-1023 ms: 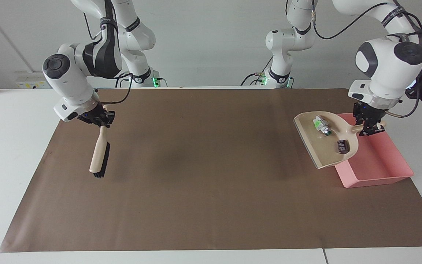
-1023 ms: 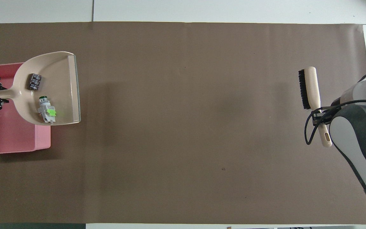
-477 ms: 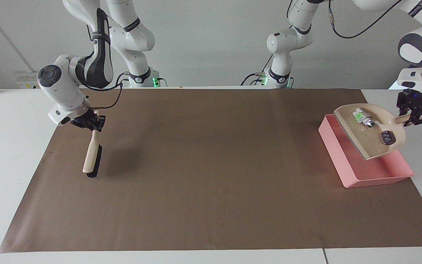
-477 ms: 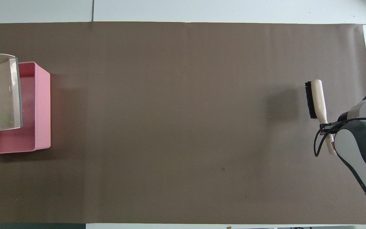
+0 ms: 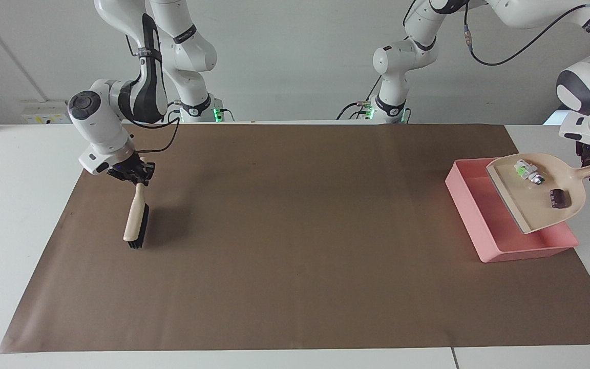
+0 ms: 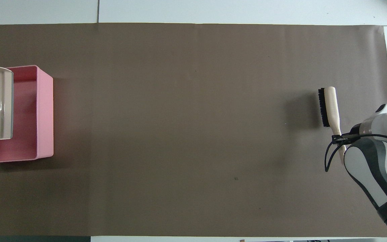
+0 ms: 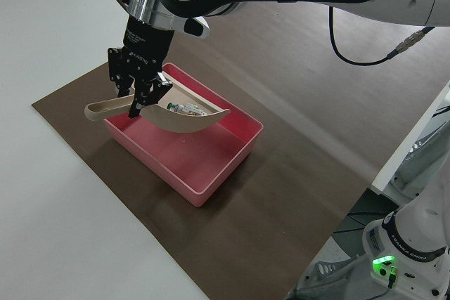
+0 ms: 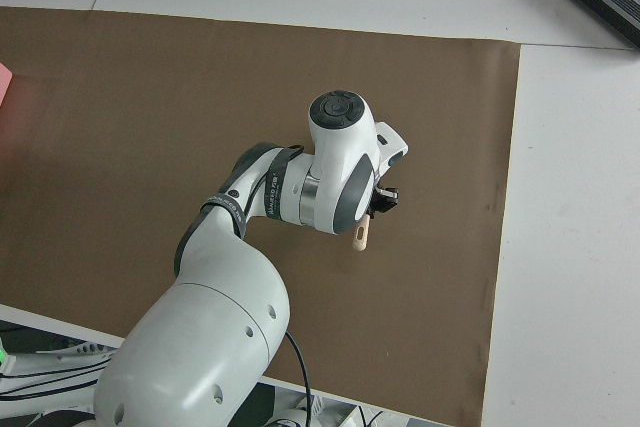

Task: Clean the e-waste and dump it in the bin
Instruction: 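Tip the dustpan over the pink bin with the left gripper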

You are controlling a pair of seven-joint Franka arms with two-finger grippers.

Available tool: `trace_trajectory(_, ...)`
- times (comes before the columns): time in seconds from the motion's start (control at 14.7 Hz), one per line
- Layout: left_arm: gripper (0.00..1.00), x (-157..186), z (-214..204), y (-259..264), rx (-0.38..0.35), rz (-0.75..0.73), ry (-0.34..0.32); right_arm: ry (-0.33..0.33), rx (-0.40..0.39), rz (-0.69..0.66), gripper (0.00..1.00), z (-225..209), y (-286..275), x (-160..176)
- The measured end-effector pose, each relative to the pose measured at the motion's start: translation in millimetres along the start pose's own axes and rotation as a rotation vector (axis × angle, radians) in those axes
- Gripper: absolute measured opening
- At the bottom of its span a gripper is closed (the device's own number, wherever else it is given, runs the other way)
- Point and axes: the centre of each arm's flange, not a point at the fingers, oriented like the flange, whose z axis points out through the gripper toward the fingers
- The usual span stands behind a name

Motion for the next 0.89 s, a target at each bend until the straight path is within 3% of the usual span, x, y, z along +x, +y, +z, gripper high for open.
trace_trajectory(0.41, 0.33, 51.1, 4.0, 2.4, 0.002, -0.007, -0.191, 0.002, 0.0, 0.008, 0.26, 3.7, -1.1, -1.2)
trace_trajectory(0.82, 0.33, 69.4, -17.8, 8.4, -0.003, 0.011, -0.34, 0.01, 0.0, -0.005, 0.26, 11.7, -2.4, -2.9)
trace_trajectory(0.89, 0.33, 76.8, -23.1, 8.1, -0.006, 0.009, -0.358, 0.011, -0.001, -0.011, 0.3, 12.2, -2.5, -3.0)
